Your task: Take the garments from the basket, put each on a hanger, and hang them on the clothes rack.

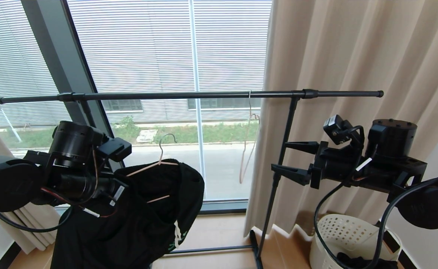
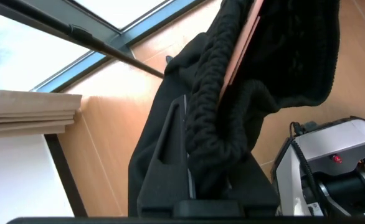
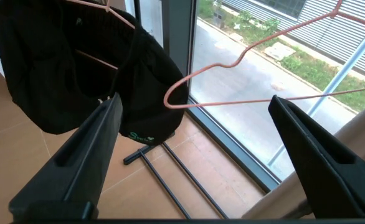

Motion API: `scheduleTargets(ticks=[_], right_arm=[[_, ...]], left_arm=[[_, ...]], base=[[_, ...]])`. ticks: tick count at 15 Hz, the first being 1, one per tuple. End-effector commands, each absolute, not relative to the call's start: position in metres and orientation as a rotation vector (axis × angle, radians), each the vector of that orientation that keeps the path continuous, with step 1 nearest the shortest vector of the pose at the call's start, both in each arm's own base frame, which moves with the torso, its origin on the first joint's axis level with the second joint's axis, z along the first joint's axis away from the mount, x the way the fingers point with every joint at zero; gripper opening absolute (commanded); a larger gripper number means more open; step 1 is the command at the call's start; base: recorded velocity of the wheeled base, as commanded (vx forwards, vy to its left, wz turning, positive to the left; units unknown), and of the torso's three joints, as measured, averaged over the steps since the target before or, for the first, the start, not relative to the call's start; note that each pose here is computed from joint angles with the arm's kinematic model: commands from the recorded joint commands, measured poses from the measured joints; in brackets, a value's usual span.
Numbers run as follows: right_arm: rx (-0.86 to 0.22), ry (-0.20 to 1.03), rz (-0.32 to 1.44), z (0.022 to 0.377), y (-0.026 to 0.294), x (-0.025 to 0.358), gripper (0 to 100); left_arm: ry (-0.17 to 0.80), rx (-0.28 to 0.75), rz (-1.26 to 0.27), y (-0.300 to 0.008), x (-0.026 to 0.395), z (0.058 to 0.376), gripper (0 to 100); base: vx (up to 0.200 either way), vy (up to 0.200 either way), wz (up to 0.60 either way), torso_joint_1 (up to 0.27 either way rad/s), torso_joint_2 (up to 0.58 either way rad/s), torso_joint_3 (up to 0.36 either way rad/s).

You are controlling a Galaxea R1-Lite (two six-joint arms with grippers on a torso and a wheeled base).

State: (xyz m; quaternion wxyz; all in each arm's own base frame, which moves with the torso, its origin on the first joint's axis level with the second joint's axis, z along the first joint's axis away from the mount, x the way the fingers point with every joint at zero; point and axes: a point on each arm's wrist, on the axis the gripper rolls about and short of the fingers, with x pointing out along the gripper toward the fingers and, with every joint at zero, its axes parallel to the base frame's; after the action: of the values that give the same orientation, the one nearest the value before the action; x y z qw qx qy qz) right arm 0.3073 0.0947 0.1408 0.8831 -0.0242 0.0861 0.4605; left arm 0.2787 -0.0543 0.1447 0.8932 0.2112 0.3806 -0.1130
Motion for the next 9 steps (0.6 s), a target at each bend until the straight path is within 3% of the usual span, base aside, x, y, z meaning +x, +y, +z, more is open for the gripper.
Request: scheduleTargets(ticks=[1, 9], right_arm=[[-0.05, 0.181, 0.96, 0.14, 0.095, 0.308, 100], [-0.047, 0.197, 0.959, 0.135, 0.096, 0.31, 100]], left_arm=[[0.791, 0.421, -0.225, -0.057, 0.29, 0.141, 0], [0.61, 0.293, -0.164, -0.079, 0.348, 0.18, 0]], base=[[0.0, 0.0, 0.0, 0.0, 0.0, 0.0], [0.0, 0.0, 0.0, 0.0, 0.0, 0.0]])
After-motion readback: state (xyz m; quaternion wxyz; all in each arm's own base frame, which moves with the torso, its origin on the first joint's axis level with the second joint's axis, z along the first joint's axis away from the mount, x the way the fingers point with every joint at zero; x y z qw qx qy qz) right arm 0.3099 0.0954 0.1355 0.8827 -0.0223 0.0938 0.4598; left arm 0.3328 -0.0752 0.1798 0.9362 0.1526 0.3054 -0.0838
